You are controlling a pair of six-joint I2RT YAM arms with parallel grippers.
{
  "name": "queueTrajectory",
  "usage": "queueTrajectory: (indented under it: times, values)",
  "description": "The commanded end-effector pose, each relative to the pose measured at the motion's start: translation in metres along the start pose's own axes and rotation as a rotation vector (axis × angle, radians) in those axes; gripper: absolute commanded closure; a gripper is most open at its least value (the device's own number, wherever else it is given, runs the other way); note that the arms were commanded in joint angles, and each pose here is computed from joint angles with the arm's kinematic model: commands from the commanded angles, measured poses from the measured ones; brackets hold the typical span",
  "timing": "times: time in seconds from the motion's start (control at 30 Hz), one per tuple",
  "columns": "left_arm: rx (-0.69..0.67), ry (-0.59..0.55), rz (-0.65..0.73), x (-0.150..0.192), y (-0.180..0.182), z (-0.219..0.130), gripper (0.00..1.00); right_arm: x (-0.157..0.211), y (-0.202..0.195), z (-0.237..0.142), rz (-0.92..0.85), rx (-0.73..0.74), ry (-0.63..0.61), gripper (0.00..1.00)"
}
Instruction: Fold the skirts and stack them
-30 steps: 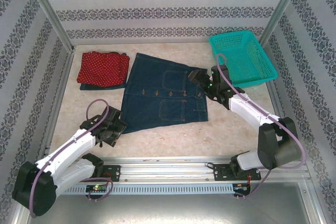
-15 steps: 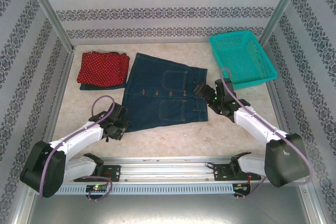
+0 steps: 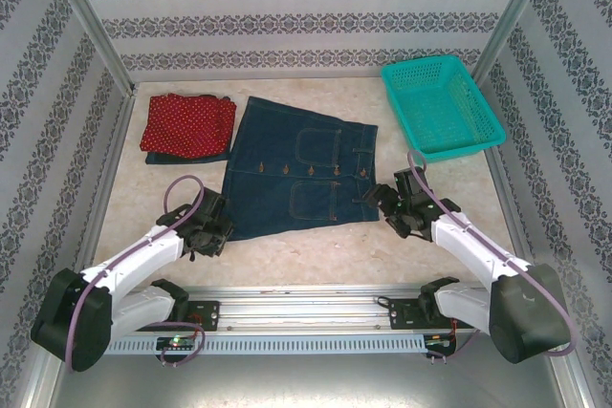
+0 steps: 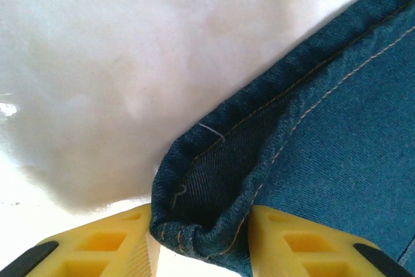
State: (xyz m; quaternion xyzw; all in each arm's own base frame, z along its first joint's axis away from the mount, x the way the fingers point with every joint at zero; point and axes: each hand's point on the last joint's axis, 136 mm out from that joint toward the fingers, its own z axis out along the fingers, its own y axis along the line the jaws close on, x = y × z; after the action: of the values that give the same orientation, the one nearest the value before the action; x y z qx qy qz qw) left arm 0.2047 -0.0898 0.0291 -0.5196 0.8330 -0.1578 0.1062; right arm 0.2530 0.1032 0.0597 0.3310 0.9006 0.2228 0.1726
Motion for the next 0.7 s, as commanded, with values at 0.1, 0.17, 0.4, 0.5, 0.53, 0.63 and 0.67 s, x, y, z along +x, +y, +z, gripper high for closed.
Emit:
queueTrajectory:
  times: [0.1,0.17,0.4,0.5,0.53,0.63,0.67]
  values:
    - [-0.098,0.032,-0.015,0.005,0.031,0.005,0.61,0.02,-0.008,0.01,0.048,0.033,0.075,0.14]
    - [-0.109,0.04,-0.031,0.007,0.041,0.007,0.61,0.023,-0.009,0.012,0.041,0.039,0.083,0.14]
    - [-0.078,0.039,-0.074,0.004,0.048,0.011,0.56,0.024,-0.008,0.026,0.041,0.046,0.102,0.32]
    - [-0.08,0.041,-0.063,0.004,0.045,0.012,0.6,0.02,0.0,0.031,0.041,0.031,0.091,0.38]
    - [-0.078,0.044,-0.062,0.004,0.045,0.013,0.63,0.018,0.001,0.033,0.04,0.03,0.082,0.4]
    - [-0.069,0.054,-0.062,0.005,0.042,0.017,0.73,0.015,0.0,0.039,0.04,0.036,0.072,0.5]
    - [-0.063,0.053,-0.057,0.004,0.04,0.016,0.78,0.015,0.001,0.041,0.04,0.032,0.068,0.54]
